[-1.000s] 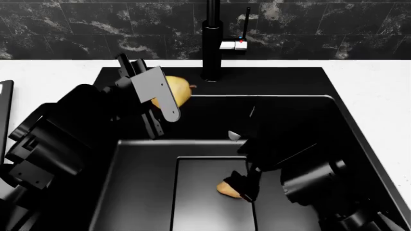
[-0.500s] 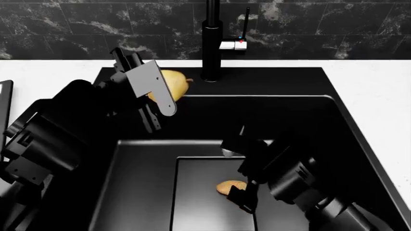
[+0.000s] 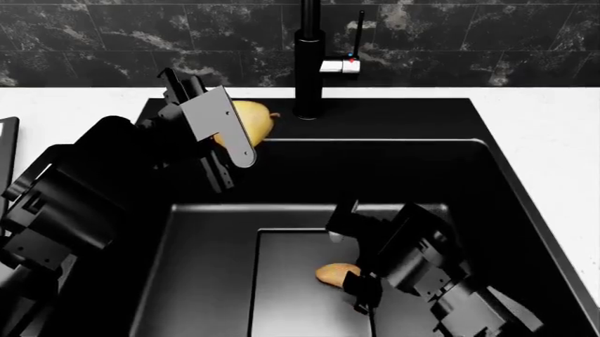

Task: Pick up the fruits and vegetables and place them in the sink. Turn on the sink faucet to wash them. Then turn the sink off and put them in the tray.

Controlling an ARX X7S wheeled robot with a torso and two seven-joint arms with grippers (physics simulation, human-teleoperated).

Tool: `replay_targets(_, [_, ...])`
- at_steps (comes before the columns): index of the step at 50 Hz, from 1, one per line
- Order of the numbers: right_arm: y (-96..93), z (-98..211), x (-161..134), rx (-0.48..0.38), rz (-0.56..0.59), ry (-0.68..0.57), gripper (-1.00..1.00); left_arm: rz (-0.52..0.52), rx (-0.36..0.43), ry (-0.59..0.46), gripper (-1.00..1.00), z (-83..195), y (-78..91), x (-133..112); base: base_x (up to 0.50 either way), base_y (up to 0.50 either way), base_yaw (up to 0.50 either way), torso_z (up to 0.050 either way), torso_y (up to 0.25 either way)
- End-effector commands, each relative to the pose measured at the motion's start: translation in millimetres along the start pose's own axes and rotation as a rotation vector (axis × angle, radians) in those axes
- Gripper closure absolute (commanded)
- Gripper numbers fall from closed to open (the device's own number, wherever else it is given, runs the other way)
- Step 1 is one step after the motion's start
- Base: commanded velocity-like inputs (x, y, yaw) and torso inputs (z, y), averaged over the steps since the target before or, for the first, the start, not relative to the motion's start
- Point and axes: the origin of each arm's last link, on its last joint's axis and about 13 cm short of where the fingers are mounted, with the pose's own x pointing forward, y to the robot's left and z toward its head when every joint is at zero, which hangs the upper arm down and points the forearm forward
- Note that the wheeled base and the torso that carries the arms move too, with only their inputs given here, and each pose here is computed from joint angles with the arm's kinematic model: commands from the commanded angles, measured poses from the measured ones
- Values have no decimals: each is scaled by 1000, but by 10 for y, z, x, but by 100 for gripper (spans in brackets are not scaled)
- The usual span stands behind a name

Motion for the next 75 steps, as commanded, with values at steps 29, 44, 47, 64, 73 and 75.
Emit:
replay_targets(29, [374, 101, -999, -119, -207, -269, 100, 72, -21, -20, 100, 61, 119, -69, 12, -7, -4, 0, -2])
replay_targets(44, [558, 100, -1507, -179, -375, -402, 100, 85, -24, -32, 100, 82, 119, -71, 0, -1, 0, 0, 0])
replay_targets(47, [568, 85, -1537, -194, -408, -416, 100, 84, -25, -37, 100, 84, 106, -67, 0, 0, 0, 0, 0])
replay_targets(64, [665, -35, -1542, -70, -720, -629, 100, 178, -105, -111, 100, 120, 131, -93, 0, 0, 0, 0, 11])
replay_targets(73, [720, -68, -1608, -26, -813, -686, 100, 217, -156, -100, 100, 110, 180, -87, 0, 0, 0, 0, 250])
replay_targets(75, [719, -76, -1589, -21, -818, -686, 100, 224, -159, -98, 100, 112, 192, -88, 0, 0, 0, 0, 250])
